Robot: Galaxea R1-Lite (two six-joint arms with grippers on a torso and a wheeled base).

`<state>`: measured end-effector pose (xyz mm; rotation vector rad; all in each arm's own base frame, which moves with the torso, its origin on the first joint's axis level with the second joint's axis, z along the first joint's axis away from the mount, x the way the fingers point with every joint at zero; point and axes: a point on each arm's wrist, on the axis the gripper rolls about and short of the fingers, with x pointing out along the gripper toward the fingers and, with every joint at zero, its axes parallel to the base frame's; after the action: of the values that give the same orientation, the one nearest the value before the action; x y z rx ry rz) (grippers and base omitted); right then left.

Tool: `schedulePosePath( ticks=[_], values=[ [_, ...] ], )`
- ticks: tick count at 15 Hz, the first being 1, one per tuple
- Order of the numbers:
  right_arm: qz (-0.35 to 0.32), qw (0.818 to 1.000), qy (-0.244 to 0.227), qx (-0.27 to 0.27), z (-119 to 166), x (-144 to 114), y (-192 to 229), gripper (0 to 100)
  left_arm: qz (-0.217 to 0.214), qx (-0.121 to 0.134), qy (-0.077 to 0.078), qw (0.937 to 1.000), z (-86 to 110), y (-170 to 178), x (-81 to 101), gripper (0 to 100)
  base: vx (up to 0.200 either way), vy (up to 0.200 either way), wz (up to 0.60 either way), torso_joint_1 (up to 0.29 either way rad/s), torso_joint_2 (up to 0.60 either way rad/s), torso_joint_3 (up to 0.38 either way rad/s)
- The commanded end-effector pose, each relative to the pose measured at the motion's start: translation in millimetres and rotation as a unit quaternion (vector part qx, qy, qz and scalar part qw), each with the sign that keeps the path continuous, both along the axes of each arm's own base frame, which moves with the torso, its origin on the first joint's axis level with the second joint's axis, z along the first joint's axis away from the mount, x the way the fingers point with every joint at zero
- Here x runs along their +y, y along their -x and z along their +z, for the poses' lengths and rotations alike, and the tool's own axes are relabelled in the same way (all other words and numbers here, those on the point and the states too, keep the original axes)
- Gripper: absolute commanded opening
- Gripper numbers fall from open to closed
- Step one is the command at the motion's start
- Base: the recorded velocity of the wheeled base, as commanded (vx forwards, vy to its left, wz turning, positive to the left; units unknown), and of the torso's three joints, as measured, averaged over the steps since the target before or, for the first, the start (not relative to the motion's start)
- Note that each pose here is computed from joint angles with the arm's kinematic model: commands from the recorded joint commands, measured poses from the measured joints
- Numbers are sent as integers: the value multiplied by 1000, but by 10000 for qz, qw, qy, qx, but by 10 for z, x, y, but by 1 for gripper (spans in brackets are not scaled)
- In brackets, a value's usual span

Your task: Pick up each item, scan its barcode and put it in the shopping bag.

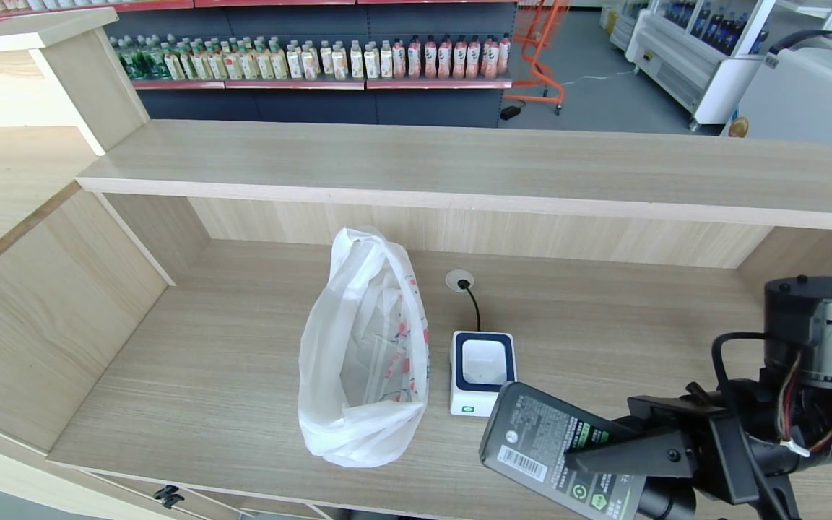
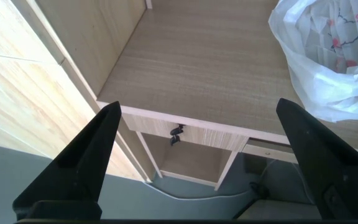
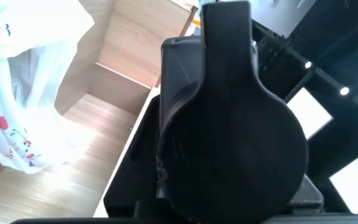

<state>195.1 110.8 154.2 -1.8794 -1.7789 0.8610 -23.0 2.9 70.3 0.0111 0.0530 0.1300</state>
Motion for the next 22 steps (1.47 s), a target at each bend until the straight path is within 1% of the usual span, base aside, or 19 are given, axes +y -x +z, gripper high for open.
schedulePosePath(
  ticks=[1,4,6,11,13,22],
  values=[
    [-10,10000,-9,47,-29,31,-65,0,1,-2,0,10000,0,0,0,100,0,0,0,0,0,0],
    [-8,9993,103,367,-166,80,-155,0,1,-2,0,10000,0,0,0,100,0,0,0,0,0,0],
    [-11,9996,56,285,-115,105,-209,0,1,-2,0,10000,0,0,0,100,0,0,0,0,0,0],
    [-12,9996,56,293,-117,118,-238,0,1,-2,0,10000,0,0,0,100,0,0,0,0,0,0],
    [11,9998,-23,179,-28,156,-284,0,1,-2,0,10000,0,0,0,100,0,0,0,0,0,0],
    [72,9999,-90,95,61,162,-213,0,1,-2,0,10000,0,0,0,100,0,0,0,0,0,0]
  ],
)
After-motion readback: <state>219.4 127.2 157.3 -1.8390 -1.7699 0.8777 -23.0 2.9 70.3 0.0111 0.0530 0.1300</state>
